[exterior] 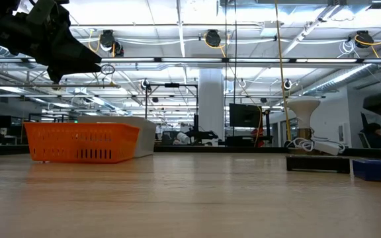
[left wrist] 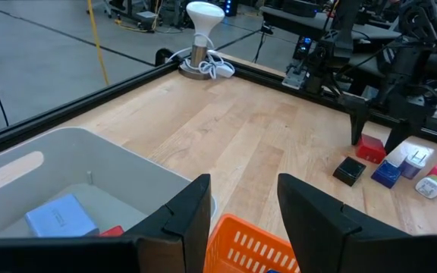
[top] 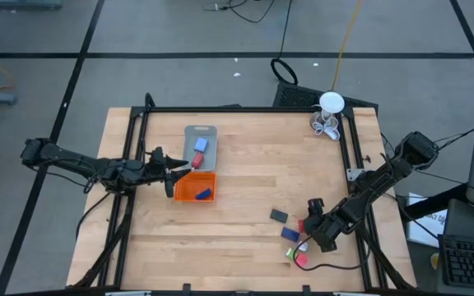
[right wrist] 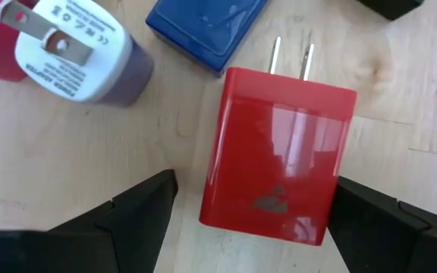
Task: Pick & Place Office items
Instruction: Put the red charger adapter into the gray bin
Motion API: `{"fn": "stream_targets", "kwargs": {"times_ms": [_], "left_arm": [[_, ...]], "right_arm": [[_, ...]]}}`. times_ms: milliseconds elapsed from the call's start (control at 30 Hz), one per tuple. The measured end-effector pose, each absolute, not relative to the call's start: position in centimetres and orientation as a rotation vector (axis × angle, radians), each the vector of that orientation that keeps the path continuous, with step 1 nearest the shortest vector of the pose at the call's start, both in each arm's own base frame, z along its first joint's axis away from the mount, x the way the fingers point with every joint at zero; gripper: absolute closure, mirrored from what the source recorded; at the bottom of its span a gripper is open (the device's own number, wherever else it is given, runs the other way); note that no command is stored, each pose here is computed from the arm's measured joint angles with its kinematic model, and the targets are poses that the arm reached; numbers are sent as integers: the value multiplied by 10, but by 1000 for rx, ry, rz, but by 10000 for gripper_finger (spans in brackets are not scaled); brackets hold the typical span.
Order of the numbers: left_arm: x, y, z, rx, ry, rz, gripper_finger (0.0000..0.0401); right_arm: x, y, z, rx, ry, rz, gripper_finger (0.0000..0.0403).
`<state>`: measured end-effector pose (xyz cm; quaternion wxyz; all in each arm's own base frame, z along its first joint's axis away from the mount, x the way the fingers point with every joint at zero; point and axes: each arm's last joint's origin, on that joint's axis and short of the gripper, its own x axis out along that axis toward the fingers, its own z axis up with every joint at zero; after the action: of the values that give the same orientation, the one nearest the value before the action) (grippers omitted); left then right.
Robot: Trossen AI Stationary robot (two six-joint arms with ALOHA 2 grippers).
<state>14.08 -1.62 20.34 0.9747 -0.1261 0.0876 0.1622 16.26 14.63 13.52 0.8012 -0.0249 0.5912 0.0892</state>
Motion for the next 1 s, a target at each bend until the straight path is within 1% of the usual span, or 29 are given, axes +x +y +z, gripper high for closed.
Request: {"fn": "stream_targets", "kwargs": {"times_ms": [333,767,1000], "left_arm": [[141,-16,203,-254,177,327,244],[141,-16,203,-254,177,327,244],[141,-16,203,-254,176,327,244]], "right_arm": [[163,146,135,-49,1260,159,92],[163,145,135,-41,1252,135,144],[164,147,135,-24,1240,143,153]]}}
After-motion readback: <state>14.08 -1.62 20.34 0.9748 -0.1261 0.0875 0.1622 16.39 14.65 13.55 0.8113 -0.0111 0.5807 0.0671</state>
